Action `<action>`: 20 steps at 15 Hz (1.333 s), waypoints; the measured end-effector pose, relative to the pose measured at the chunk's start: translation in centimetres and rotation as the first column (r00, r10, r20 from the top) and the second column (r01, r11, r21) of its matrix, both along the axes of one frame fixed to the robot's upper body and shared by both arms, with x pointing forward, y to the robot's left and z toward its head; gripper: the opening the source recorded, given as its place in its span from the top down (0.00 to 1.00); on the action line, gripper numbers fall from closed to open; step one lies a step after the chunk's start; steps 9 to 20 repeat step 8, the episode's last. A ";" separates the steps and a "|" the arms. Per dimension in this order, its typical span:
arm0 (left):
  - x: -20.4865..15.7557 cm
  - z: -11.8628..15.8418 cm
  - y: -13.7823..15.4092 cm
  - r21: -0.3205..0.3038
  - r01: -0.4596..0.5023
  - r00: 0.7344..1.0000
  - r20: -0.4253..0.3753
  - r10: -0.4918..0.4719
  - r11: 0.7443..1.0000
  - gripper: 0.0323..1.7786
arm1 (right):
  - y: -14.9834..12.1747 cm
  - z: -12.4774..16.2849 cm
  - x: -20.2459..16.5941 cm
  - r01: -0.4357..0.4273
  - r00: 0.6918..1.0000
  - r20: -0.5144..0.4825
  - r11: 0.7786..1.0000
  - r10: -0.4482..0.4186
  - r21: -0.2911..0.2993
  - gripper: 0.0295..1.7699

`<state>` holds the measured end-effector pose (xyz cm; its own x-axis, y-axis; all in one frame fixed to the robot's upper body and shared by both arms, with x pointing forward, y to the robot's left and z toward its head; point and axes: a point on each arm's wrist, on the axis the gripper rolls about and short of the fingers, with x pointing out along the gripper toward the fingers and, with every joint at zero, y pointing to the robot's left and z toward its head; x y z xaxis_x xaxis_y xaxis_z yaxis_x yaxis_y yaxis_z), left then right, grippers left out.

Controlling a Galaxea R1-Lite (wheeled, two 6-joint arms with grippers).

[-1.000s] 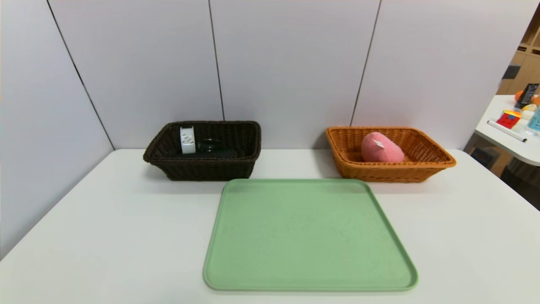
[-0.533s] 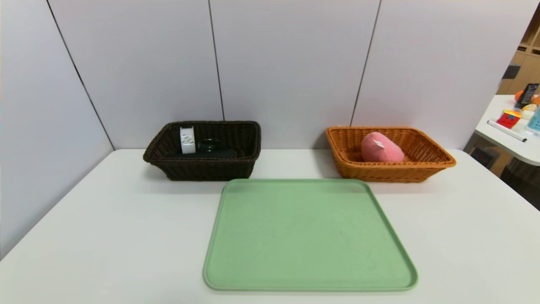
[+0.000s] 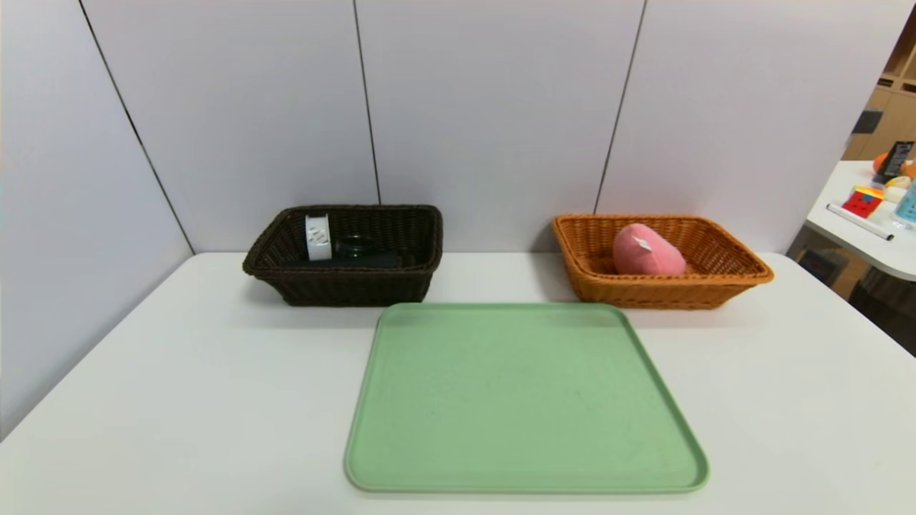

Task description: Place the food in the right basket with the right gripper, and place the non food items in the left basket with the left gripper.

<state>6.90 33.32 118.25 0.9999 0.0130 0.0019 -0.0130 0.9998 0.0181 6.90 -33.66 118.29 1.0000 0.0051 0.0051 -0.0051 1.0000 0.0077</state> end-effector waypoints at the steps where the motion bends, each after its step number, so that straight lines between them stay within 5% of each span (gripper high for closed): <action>1: 0.0 0.0 0.0 0.000 0.000 1.000 0.000 0.000 1.000 0.05 | 0.0 0.0 0.0 0.000 1.000 0.000 1.000 0.000 0.002 0.04; 20: 0.0 0.0 0.0 0.000 0.000 1.000 0.000 0.000 1.000 0.05 | 0.0 0.0 0.0 0.002 1.000 0.001 1.000 -0.002 0.007 0.04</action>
